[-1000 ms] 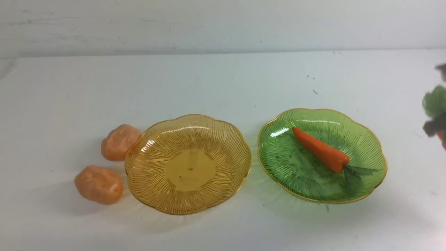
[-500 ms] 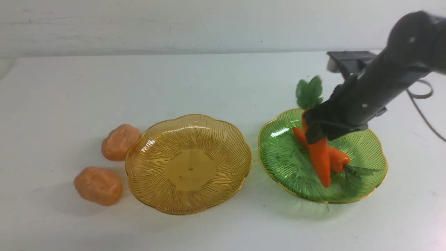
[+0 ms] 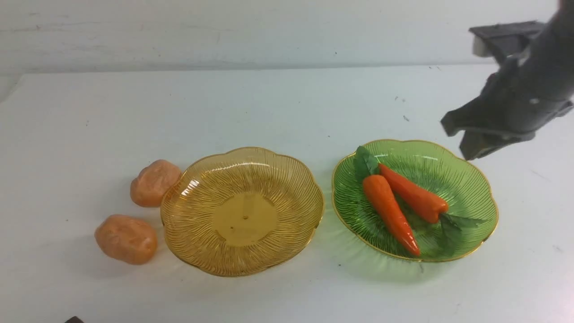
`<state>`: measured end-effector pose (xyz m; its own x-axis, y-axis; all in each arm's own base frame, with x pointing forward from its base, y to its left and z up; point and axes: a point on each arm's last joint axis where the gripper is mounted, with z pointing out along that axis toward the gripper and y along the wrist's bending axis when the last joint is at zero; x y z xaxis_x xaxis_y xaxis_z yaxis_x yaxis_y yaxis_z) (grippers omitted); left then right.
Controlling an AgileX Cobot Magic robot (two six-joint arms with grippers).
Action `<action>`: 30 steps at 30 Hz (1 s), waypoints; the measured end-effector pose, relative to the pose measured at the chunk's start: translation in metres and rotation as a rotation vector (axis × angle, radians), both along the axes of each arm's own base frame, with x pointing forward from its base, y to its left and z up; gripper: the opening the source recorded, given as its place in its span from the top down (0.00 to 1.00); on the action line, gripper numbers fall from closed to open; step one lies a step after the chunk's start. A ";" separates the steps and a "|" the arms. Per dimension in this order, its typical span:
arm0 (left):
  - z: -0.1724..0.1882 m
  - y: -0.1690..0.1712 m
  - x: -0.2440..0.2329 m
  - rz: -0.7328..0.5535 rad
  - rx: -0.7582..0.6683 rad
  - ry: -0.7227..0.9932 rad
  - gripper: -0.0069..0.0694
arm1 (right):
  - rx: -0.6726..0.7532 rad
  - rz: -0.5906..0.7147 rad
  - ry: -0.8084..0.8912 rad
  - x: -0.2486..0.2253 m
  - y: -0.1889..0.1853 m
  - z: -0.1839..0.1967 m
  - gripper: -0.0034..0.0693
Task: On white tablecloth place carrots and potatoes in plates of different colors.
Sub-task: 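Put the potatoes from the left side into the left plate with the left gripper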
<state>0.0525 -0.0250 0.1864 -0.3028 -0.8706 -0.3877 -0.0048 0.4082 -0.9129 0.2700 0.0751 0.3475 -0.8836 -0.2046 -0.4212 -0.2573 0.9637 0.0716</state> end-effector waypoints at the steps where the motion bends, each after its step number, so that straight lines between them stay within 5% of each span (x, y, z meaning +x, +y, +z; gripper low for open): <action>1: 0.003 0.001 0.001 0.026 -0.064 -0.016 0.87 | 0.006 0.000 -0.009 -0.011 -0.002 0.003 0.96; 4: 0.011 0.002 0.001 0.034 -0.030 -0.078 0.88 | 0.039 0.000 -0.100 -0.069 -0.017 0.004 0.97; 9: 0.072 -0.005 0.017 -0.095 0.288 -0.082 0.91 | 0.061 0.046 -0.392 -0.126 -0.032 -0.017 0.97; 13: 0.093 -0.012 0.075 -0.396 0.556 0.298 0.91 | 0.049 0.067 -0.412 -0.133 -0.034 -0.023 0.97; 16: 0.077 0.000 0.131 -0.562 0.725 0.687 0.91 | 0.039 0.070 -0.434 -0.131 -0.034 -0.023 0.97; 20: 0.059 0.013 0.196 -0.518 0.756 0.906 0.91 | 0.011 0.075 -0.453 -0.129 -0.036 -0.022 0.97; 26: 0.063 0.012 0.239 -0.406 0.725 0.952 0.85 | 0.005 0.077 -0.444 -0.128 -0.036 -0.024 0.97; 30: 0.056 0.012 0.245 -0.337 0.654 1.002 0.62 | 0.006 0.076 -0.444 -0.128 -0.036 -0.024 0.97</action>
